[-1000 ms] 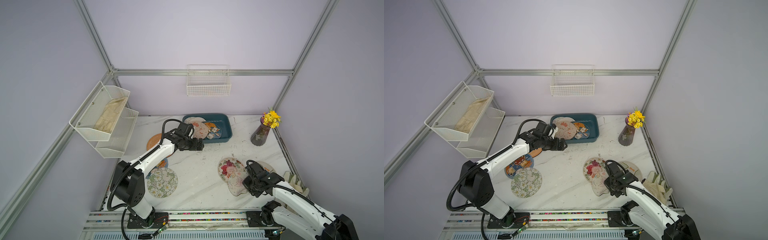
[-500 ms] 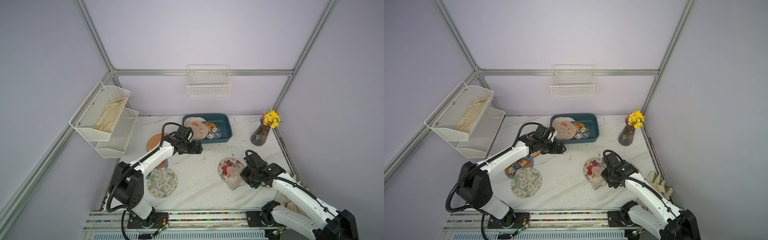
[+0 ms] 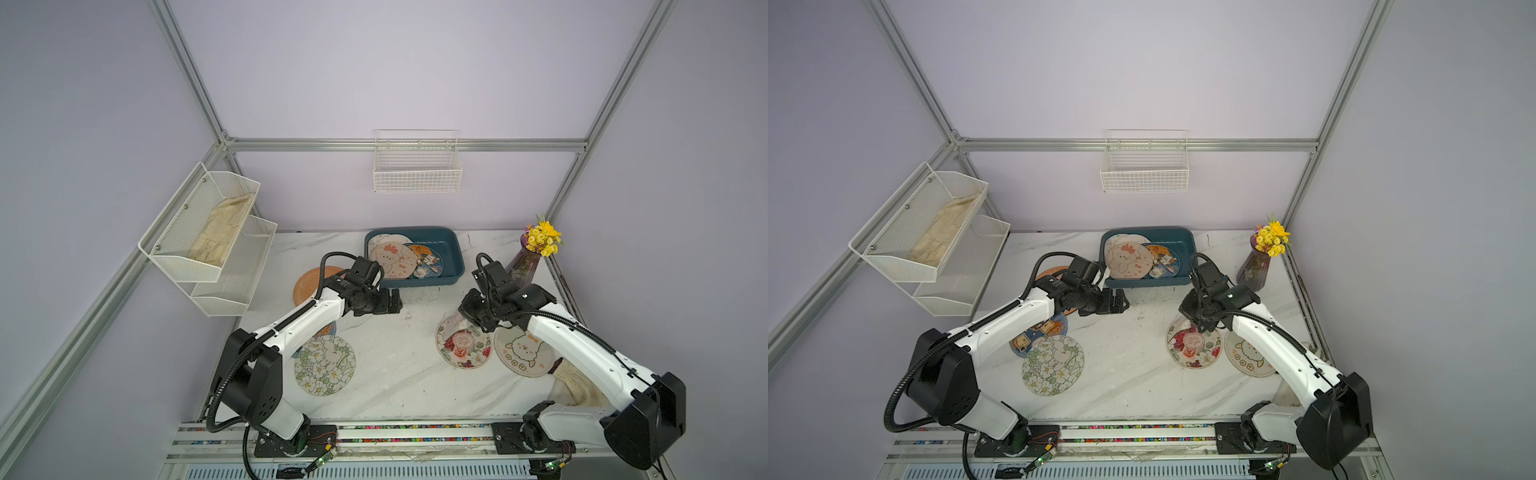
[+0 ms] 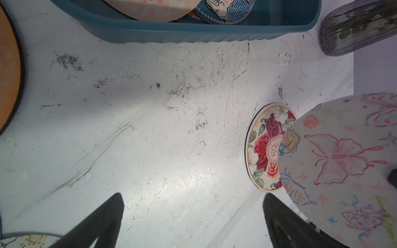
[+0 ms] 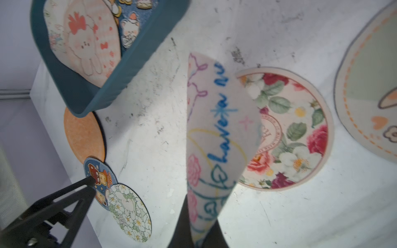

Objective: Put the coasters into the storage box
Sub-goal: Pick up the coaster from the center of the board, then place the coaster in the storage box.

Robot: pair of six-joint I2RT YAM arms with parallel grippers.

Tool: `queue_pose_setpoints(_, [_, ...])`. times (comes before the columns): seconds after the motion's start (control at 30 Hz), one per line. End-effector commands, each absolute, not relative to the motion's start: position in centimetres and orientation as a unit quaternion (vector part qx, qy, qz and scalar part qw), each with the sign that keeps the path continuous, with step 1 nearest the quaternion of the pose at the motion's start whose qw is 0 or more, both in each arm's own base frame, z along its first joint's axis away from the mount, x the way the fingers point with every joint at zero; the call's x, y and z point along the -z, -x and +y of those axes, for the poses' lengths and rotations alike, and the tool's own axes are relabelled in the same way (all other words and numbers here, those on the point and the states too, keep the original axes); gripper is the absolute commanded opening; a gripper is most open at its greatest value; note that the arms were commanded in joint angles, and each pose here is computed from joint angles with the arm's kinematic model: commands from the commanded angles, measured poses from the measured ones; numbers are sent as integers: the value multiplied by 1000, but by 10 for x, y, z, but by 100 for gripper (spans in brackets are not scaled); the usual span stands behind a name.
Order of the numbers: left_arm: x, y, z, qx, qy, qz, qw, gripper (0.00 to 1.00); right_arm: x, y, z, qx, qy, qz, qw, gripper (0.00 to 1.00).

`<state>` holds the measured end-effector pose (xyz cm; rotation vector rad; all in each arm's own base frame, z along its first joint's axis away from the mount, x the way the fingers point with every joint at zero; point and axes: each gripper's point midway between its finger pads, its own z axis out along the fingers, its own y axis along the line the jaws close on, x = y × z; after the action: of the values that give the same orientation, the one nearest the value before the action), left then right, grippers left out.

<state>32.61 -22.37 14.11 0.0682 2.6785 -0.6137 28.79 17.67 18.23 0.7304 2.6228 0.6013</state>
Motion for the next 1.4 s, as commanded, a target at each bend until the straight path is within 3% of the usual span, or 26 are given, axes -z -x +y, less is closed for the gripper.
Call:
queue_pose_setpoints(0.0, [-142,-317,-221,234,-12,953,195,100,-196,-316,202,-228,-197,934,194,0])
queue_pose_setpoints(0.43, [-126,-298,-206,237,23,954,184,100,-217,-438,306,-299,-39,925,229,0])
queue_pose_setpoints(0.8, [-129,-289,-188,230,53,952,197,100,-183,-515,362,-341,19,913,224,0])
queue_pose_setpoints(0.97, [-129,-286,-182,223,61,952,199,100,-159,-538,351,-343,1,915,215,0])
queue_pose_setpoints(1.27, [-130,-287,-178,219,72,952,203,100,-111,-547,290,-247,-14,948,202,0])
queue_pose_setpoints(1.37, [-129,-287,-178,218,73,952,203,100,-104,-549,271,-198,-11,958,206,8])
